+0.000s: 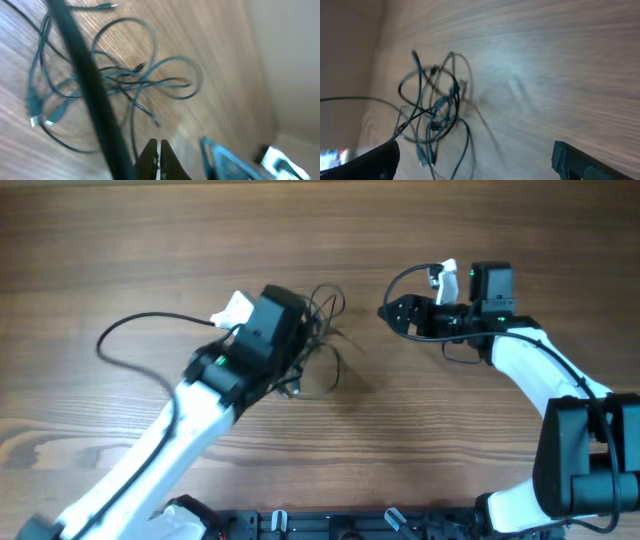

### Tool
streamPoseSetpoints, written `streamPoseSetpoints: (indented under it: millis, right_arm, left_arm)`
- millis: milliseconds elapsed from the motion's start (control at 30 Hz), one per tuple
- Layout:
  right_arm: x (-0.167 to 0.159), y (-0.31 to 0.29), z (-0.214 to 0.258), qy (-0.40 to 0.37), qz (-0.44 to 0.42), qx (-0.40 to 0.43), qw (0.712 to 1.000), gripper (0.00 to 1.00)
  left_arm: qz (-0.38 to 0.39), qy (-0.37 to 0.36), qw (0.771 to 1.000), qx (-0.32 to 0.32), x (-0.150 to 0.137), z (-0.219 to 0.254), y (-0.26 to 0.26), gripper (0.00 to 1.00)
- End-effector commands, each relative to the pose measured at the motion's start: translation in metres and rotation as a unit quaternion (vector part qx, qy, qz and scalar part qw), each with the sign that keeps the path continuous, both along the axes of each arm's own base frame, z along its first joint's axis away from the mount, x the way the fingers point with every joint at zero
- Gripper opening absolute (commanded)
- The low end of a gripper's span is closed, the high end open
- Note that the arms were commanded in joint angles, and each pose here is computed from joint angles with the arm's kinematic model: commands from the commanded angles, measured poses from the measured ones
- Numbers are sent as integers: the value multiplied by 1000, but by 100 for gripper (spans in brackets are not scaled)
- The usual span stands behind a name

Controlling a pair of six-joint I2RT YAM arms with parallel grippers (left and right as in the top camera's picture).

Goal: Untangle cables

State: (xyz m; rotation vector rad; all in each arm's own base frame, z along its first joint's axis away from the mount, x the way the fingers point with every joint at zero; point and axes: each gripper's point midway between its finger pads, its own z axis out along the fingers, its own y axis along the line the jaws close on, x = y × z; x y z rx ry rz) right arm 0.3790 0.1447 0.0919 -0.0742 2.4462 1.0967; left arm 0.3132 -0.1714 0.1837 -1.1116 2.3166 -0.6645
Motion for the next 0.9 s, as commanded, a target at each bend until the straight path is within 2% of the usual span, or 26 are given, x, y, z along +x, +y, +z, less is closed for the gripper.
streamPoseSetpoints:
  millis: [0,133,233,433,633,733,867]
  right_arm:
    - [-23,40,20,-30,96,45,994,100]
    - [-44,76,22,-31,154,52,986,100]
    - [-62,99,16,-65,209,28,975,100]
    - [-94,118,14,-49,267,39,962,100]
    - [-111,110,32,-34,264,27,964,100]
    - [-121,89,38,-29,236,-35,971,100]
    - [-131,53,68,-69,169,-121,976,100]
  left_arm:
    - [-11,-34,999,18,-16,28,17,4]
    - [-5,-38,999,24,-31,38,30,4]
    - [15,-35,998,54,-29,33,42,4]
    - [48,-39,995,78,-24,32,61,4]
    - [73,-16,993,89,-25,26,80,4]
    - [69,-11,994,87,-27,24,79,4]
    - [61,8,994,88,-35,19,79,4]
